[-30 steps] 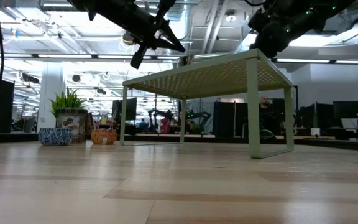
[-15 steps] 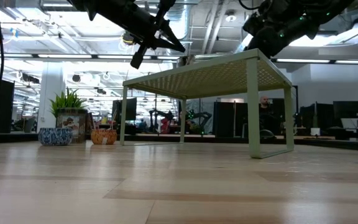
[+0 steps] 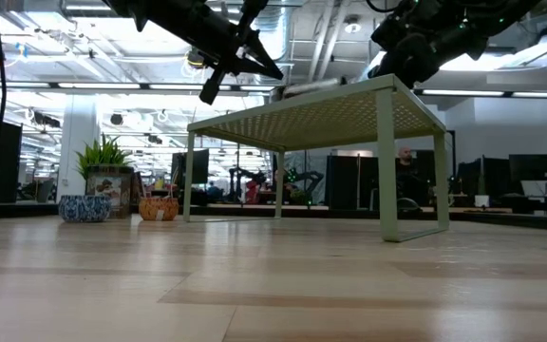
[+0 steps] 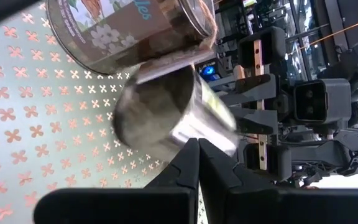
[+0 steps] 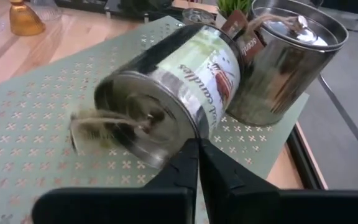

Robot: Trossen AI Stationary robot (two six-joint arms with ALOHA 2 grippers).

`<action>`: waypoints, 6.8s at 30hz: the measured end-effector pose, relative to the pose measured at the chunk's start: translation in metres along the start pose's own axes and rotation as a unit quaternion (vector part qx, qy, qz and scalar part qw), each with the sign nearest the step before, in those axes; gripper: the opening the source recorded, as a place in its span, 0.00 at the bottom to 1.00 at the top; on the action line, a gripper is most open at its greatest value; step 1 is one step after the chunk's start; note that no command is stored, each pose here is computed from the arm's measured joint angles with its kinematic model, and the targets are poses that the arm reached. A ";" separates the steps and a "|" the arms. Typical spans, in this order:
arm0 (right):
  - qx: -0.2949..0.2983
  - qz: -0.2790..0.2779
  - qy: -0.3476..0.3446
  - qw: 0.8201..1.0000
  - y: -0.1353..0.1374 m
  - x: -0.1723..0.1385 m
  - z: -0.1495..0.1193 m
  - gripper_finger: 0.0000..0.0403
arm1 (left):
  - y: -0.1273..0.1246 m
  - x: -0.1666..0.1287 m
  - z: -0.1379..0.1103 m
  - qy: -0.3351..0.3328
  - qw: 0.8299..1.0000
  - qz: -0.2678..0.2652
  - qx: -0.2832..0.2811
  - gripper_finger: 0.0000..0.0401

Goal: Stock candles on shelf
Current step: Put the bottom silver scented candle on the shelf

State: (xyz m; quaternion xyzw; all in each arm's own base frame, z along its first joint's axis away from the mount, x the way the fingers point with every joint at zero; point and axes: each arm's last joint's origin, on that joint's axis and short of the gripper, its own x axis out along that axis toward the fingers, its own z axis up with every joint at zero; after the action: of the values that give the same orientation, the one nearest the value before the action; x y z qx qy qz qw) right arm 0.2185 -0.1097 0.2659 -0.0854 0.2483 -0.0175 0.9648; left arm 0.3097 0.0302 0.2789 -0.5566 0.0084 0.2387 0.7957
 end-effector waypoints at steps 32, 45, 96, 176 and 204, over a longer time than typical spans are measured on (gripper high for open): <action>0.081 -0.019 0.060 0.995 0.011 0.019 -0.003 0.00 | 0.017 0.018 -0.018 -0.017 0.999 0.050 -0.011 0.00; 0.054 -0.013 -0.003 0.998 0.013 0.007 0.040 0.00 | 0.015 0.019 -0.018 -0.006 0.999 0.038 -0.015 0.00; 0.105 -0.063 0.086 0.989 0.007 0.008 0.011 0.00 | 0.009 0.014 0.008 -0.040 0.992 0.086 0.085 0.00; -0.213 -0.123 0.158 0.956 0.138 0.013 0.041 0.33 | 0.012 0.028 -0.009 -0.002 0.994 0.061 0.095 0.00; -0.017 -0.084 0.019 0.996 0.003 -0.035 0.044 0.41 | 0.008 0.025 -0.019 0.010 0.993 0.050 0.110 0.00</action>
State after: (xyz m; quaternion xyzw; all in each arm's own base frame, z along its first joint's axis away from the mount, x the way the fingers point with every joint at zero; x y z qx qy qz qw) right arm 0.2089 -0.0974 0.3203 -0.1216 0.2583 -0.0963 0.9535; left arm 0.3337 0.0246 0.2581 -0.4670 0.0704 0.2700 0.8391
